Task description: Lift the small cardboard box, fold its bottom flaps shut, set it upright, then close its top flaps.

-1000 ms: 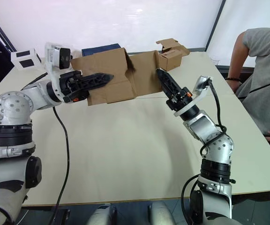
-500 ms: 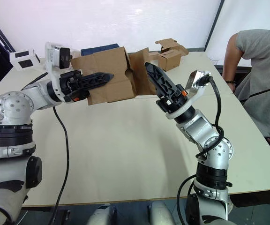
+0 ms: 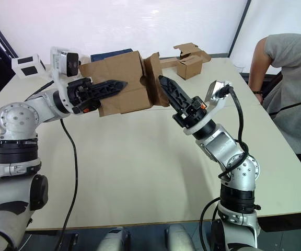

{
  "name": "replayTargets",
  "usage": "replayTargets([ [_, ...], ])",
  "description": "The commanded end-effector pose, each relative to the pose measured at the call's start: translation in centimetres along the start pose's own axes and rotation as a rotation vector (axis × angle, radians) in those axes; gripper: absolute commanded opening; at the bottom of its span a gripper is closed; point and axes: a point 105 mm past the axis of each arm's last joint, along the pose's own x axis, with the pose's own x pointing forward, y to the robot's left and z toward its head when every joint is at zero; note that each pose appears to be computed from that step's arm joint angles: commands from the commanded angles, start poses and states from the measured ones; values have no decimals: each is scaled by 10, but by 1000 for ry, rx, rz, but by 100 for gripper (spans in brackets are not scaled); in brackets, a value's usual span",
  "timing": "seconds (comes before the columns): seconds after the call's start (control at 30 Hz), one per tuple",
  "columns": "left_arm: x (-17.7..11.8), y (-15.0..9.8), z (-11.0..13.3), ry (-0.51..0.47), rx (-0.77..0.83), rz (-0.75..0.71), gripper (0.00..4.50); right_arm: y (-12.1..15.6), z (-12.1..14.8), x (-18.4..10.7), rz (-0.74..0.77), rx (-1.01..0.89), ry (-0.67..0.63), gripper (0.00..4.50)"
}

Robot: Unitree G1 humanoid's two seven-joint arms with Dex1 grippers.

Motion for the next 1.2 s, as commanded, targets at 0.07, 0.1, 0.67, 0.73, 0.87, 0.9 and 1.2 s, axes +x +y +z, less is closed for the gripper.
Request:
replayTargets([
  [0.07,1,-5,8,-13,45,-8,0,11,2,2,34,-50,-2,236],
  [0.1,1,-5,8,-13,45,-8,0,10,2,2,33,-54,0,211],
  [0.67,1,-5,8,-8,45,-6,0,8,2,1,8,-109,13,127],
  [0.73,1,-5,8,-8,45,-6,0,9,2,1,11,-108,14,127],
  [0.87,1,-5,7,-7,43,-5,0,10,0,1,13,-114,20,127],
  [0.9,1,-5,7,-7,42,-4,0,11,0,1,13,-117,21,127],
  [1.2,0,-5,6,-4,38,1,0,13,-2,6,0,-182,50,127],
])
